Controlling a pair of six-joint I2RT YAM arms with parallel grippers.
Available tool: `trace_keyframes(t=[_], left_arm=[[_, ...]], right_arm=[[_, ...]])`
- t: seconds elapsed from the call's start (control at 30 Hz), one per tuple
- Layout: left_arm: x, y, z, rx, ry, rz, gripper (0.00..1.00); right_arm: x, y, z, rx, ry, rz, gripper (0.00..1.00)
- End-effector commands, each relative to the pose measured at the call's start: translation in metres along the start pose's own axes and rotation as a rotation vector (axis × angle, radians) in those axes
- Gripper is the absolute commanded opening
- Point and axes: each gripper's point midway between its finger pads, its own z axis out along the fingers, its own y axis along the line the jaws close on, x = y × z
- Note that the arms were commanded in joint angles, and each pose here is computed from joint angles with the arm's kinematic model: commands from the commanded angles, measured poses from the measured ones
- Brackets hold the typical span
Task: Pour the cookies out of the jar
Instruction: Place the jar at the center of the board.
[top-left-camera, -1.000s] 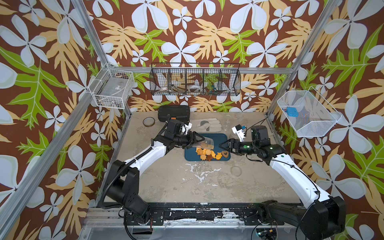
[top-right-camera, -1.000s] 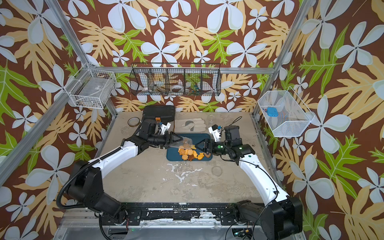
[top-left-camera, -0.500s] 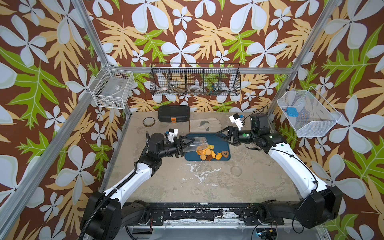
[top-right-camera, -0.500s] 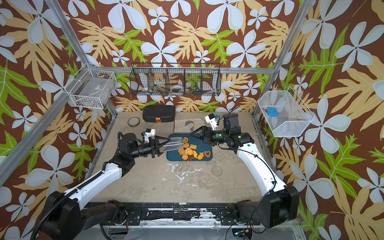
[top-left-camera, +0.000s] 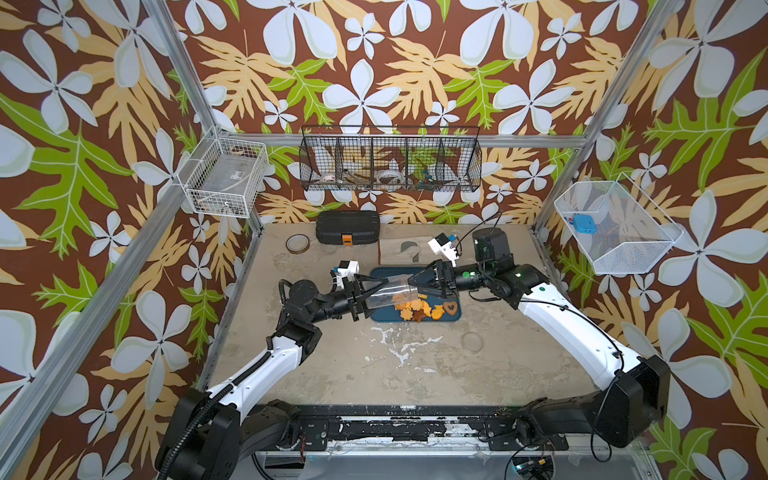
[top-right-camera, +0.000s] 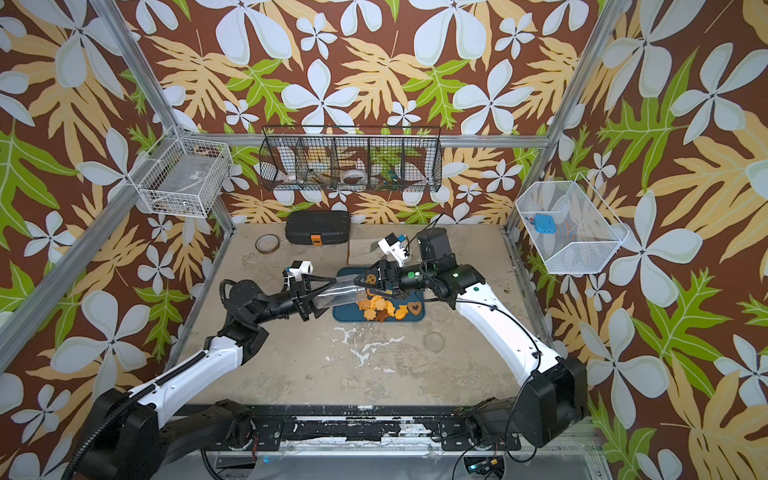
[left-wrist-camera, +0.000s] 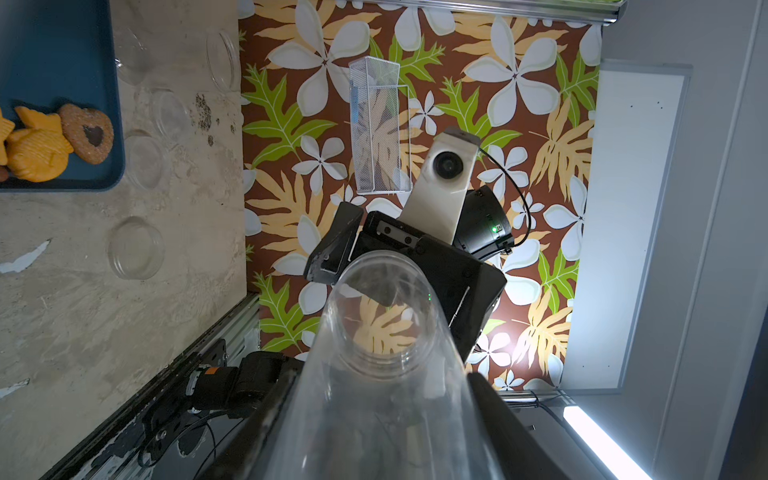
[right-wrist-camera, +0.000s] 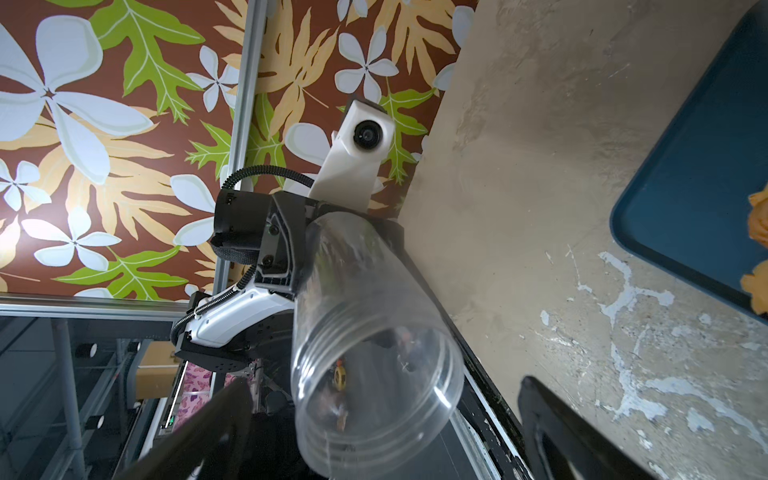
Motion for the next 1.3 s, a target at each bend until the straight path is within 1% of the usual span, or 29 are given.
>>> trace_keyframes(t=[0.0, 0.13, 0.57, 0.73, 1.07, 1.27], left_arm=[[0.005, -0.012, -0.001, 0.037, 0.021, 0.028, 0.51], [0.006, -0.013, -0.001, 0.038, 0.023, 0.03, 0.51], [0.01, -0.012, 0.0, 0.038, 0.033, 0.028, 0.52], [0.009, -0.011, 0.0, 0.036, 0.032, 0.025, 0.52], [0.008, -0.01, 0.001, 0.034, 0.029, 0.021, 0.53], [0.007, -0.009, 0.002, 0.03, 0.029, 0.017, 0.55]], right_arm=[[-0.001, 0.014, 0.007, -0.048, 0.012, -0.033, 0.99], [0.005, 0.017, 0.014, -0.066, 0.03, -0.029, 0.96], [0.005, 0.027, 0.021, -0.131, 0.032, -0.018, 0.87], [0.01, 0.026, 0.027, -0.136, 0.049, -0.015, 0.83], [0.011, 0.024, 0.028, -0.126, 0.041, -0.018, 0.7], [0.01, 0.021, 0.028, -0.118, 0.035, -0.014, 0.69]])
